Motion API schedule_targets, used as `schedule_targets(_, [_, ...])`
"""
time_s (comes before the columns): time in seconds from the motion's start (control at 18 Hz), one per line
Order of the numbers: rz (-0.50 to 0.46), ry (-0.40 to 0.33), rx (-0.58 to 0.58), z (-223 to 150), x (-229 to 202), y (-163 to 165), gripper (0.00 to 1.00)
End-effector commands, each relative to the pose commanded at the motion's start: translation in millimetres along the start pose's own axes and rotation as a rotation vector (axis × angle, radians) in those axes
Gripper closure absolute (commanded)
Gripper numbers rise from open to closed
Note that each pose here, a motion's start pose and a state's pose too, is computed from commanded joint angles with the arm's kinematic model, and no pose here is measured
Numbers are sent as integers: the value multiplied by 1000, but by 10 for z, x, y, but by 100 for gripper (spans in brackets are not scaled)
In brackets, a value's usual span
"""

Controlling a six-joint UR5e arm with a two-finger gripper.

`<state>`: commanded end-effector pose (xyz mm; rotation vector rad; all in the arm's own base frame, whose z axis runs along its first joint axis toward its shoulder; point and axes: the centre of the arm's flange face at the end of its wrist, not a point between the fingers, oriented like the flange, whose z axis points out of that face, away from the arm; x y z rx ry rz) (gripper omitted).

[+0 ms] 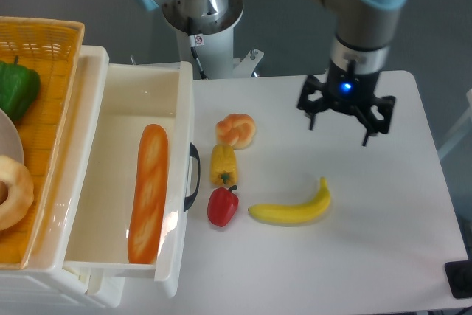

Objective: Place the long bread in the upper white drawer

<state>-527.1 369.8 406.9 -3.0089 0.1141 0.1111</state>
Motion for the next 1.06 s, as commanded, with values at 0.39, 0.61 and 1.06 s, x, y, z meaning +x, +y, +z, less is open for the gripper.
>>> schedule_targets(0.39, [33,36,-96,519,-20,142,0])
schedule_targets(0.61, [43,59,-143,763,-14,167,0])
schedule_targets(1.06, [45,72,-169,864,26,193,0])
